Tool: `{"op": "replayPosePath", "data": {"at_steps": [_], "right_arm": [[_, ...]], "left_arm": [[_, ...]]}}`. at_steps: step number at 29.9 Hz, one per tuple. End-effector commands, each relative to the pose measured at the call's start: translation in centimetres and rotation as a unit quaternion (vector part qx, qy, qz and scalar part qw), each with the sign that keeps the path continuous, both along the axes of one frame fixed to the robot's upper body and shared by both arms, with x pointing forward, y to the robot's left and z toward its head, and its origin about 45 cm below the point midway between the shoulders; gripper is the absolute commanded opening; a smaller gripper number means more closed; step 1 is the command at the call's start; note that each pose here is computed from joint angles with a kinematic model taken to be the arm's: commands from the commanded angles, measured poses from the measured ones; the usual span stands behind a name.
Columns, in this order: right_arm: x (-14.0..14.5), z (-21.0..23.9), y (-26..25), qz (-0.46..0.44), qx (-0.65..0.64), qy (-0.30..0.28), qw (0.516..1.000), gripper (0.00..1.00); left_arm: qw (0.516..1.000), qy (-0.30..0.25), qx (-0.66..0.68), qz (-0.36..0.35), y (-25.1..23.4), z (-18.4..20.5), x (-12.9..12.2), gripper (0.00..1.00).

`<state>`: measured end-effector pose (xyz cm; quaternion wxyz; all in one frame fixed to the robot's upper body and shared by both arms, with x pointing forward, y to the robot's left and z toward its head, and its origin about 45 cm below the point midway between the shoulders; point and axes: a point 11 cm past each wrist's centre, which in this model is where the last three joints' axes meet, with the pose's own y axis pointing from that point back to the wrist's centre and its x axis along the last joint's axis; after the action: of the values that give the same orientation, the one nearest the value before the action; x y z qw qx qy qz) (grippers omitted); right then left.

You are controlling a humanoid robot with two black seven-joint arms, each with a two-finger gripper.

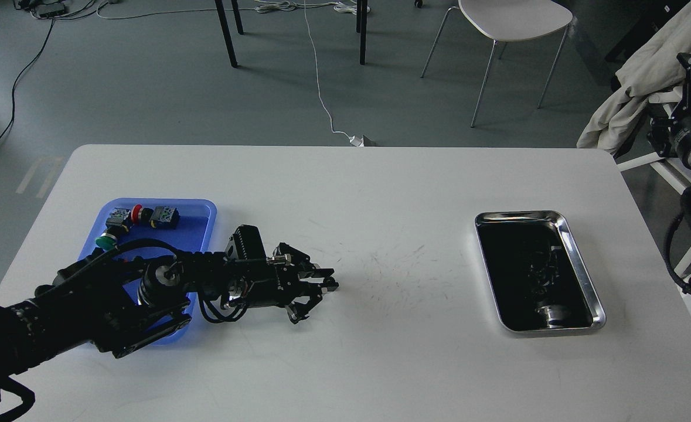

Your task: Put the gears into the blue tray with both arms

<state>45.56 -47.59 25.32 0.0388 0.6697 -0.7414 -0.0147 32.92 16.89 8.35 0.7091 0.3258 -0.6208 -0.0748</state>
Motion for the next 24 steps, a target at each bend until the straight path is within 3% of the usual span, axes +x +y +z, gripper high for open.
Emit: {"op": "replayPosePath", "data": {"at_steps": [1, 10, 24], "right_arm": [[0.0, 0.0, 0.0, 0.000, 0.000, 0.001, 1.000, 0.94], [0.0, -0.5, 0.3, 0.003, 0.002, 0.003, 1.000, 0.94], [0.0, -0.5, 0.4, 0.004, 0.003, 0.003, 1.000, 0.94]], "left_arm": [[1.000, -0.002, 0.001, -0.001, 0.1, 0.2, 0.1, 0.08], [1.000, -0.011, 0.010, 0.002, 2.0, 1.7, 0.6, 0.07], [0.995, -0.068, 0.066, 0.042, 8.7, 7.4, 4.7, 0.07]]}}
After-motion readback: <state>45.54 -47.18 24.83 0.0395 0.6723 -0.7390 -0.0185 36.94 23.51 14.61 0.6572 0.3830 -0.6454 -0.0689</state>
